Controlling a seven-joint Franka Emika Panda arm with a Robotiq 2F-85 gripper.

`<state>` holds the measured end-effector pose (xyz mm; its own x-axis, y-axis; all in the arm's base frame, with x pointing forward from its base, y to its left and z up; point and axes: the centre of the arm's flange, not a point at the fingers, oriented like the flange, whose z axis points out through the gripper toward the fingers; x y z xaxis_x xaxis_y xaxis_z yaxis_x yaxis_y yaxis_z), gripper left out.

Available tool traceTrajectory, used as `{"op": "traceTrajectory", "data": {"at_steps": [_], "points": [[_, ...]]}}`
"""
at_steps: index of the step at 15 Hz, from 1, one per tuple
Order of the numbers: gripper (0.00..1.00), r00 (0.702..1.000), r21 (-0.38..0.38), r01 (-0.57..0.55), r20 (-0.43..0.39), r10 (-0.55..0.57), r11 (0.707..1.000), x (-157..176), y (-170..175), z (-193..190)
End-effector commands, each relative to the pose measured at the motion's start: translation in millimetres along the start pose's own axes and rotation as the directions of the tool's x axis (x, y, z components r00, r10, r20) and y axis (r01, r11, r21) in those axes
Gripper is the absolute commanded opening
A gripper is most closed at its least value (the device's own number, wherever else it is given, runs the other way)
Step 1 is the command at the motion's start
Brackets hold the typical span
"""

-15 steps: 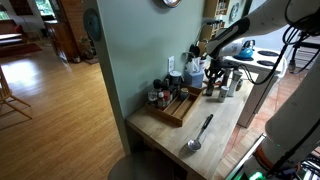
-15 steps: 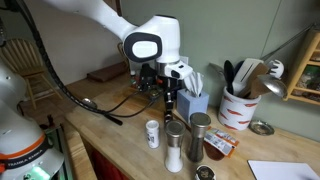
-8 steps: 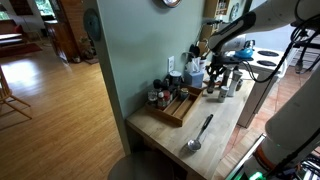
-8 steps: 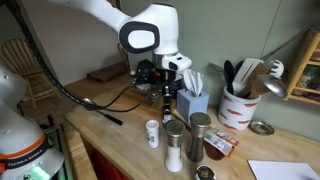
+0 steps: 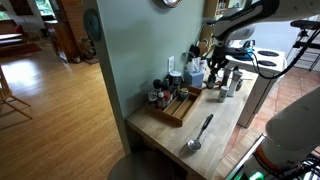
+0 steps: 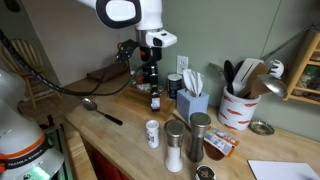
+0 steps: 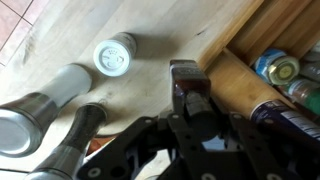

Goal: Pick up the brown bottle on the counter top and put it in the second bottom compartment of the spice bottle rack

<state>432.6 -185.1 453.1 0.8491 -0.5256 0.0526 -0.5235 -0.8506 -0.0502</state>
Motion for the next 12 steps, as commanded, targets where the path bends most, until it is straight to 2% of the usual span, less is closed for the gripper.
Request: {"op": "traceTrajectory", "data": {"at_steps": [1, 5, 10, 12], "points": [[0.08, 0.994, 0.038, 0.1, -0.04, -0.098, 0.994, -39, -28, -21], [0.08, 0.969, 0.064, 0.245, -0.054, -0.241, 0.967, -63, -69, -31], [0.08, 0.9, 0.05, 0.436, -0.061, -0.433, 0.899, -94, -120, -27], [0.08, 0.868, 0.05, 0.494, -0.091, -0.489, 0.868, -104, -137, -23]]}}
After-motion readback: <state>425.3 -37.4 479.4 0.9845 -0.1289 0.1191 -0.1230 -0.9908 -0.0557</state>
